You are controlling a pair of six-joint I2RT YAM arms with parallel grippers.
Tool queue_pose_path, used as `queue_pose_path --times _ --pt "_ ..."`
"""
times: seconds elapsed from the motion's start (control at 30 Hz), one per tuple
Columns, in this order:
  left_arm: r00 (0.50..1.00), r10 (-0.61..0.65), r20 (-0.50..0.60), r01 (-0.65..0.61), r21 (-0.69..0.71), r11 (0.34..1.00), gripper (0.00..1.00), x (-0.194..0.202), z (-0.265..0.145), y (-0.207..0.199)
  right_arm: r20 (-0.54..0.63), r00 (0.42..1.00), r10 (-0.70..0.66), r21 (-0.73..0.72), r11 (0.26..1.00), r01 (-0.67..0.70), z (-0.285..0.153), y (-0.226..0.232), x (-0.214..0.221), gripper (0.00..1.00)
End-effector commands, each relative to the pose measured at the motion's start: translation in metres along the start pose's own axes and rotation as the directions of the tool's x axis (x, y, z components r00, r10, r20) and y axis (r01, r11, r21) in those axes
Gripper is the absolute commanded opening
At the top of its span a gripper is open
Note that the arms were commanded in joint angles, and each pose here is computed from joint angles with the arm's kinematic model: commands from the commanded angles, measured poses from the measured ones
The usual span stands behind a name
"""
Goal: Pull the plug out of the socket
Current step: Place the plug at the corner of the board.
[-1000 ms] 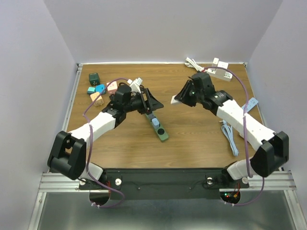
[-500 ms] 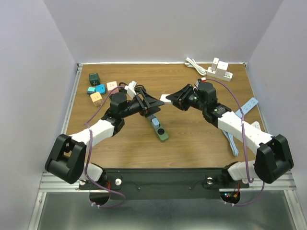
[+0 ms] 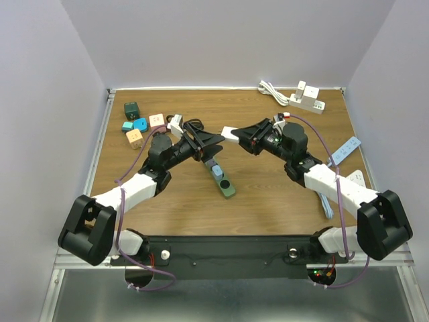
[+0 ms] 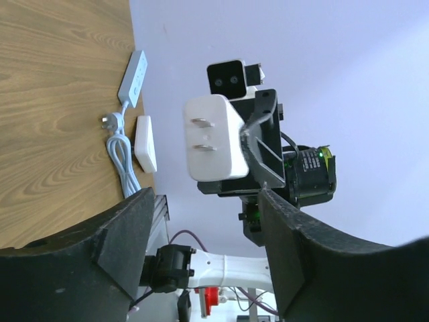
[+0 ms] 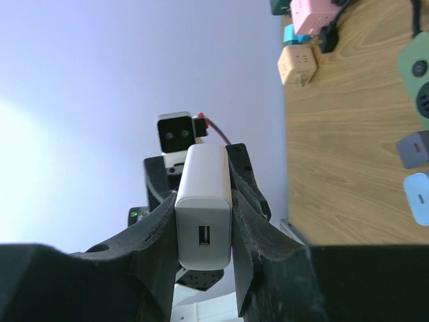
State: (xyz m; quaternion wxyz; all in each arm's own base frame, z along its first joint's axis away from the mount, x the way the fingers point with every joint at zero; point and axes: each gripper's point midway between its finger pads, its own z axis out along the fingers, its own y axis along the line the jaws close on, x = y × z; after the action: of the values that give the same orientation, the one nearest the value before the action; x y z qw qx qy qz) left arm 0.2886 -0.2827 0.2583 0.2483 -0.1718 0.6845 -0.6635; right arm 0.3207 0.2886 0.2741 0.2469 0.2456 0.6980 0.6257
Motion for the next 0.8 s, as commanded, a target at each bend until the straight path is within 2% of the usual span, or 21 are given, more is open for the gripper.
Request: queue_pose_path --times 0.0,0.3,0.5,0.77 --pt "0.999 0.027 0.033 -0.029 0.077 0.997 0.68 -0.009 0.004 -0.024 -0.029 0.999 -0.022 -0.166 0.986 0.017 -0.010 0.043 0.007 0.01" --pt "0.999 0.014 0.039 -0.018 0.107 0.994 0.66 -0.015 0.011 -0.032 -0.073 0.997 -0.026 -0.145 0.989 0.015 -0.008 0.033 0.013 0.00" --pt "0.999 -0.009 0.053 0.000 0.172 0.985 0.71 -0.016 0.006 -0.046 -0.073 0.997 -0.030 -0.123 0.992 0.020 -0.006 0.024 0.013 0.00" --pt "0.998 -0.013 0.059 0.001 0.190 0.982 0.75 -0.016 0.004 -0.050 -0.089 0.996 -0.023 -0.100 0.995 0.014 -0.001 0.014 0.015 0.00"
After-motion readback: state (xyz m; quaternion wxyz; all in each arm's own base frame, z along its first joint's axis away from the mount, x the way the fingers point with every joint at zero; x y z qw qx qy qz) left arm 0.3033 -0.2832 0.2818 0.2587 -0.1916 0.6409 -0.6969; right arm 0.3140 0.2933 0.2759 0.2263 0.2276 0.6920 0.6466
